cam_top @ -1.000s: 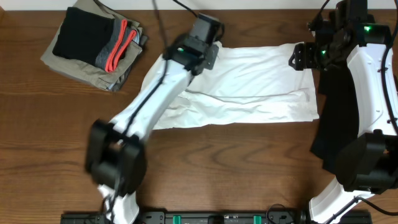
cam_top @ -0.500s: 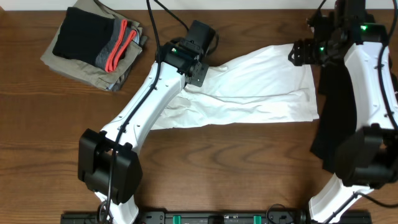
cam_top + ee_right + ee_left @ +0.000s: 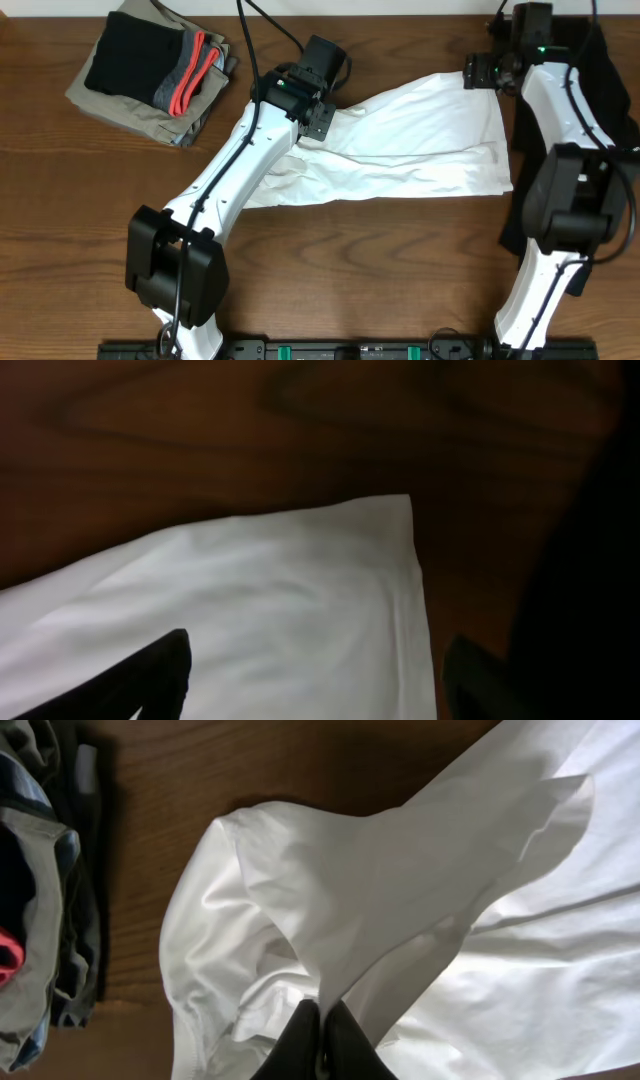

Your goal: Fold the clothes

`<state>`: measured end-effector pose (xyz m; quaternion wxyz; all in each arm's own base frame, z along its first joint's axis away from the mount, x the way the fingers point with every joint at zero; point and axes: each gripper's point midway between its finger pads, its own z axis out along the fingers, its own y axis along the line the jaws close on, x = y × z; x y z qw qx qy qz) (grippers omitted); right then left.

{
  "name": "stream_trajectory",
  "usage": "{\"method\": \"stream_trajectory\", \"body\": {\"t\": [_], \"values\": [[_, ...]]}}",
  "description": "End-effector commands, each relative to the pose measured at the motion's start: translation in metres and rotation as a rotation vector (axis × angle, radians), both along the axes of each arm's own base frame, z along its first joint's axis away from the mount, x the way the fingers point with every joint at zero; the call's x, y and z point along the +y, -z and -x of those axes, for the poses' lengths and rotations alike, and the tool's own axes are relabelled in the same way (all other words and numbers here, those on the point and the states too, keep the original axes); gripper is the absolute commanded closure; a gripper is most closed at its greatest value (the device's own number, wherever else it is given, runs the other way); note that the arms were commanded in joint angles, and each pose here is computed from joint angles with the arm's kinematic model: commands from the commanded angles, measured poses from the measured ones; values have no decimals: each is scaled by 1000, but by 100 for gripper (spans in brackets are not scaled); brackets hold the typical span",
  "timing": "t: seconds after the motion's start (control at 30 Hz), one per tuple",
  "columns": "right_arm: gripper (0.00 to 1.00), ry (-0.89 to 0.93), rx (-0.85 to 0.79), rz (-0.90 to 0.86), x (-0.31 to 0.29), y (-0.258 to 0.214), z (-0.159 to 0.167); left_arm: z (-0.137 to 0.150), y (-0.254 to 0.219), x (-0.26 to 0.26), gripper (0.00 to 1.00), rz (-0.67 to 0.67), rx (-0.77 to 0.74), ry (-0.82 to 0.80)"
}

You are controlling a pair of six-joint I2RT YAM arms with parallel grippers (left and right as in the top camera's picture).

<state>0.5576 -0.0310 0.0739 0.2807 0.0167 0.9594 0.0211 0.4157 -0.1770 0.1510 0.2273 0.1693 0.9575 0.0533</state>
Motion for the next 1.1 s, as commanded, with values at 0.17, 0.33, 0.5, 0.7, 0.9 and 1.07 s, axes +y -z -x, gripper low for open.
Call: {"method": "stream_trajectory", "body": {"t": [0.17,0.33,0.5,0.7,0.9,1.07], "values": [[21,62,26,-2,-16,49,-12,5,7,7,94,-25,33,-13],[22,63,11,-1,-17,65,-20,6,7,7,94,-25,33,-13],[22,76,-54,-5,-19,62,-34,6,7,7,94,-25,33,-13],[27,105,-83,-24,-19,73,-43,6,7,7,94,-25,34,-13],[34,118,-48,-36,-19,98,-40,6,7,7,94,-25,33,-13],[64,119,-28,-37,-19,108,-37,6,7,7,94,-25,33,-13]]}}
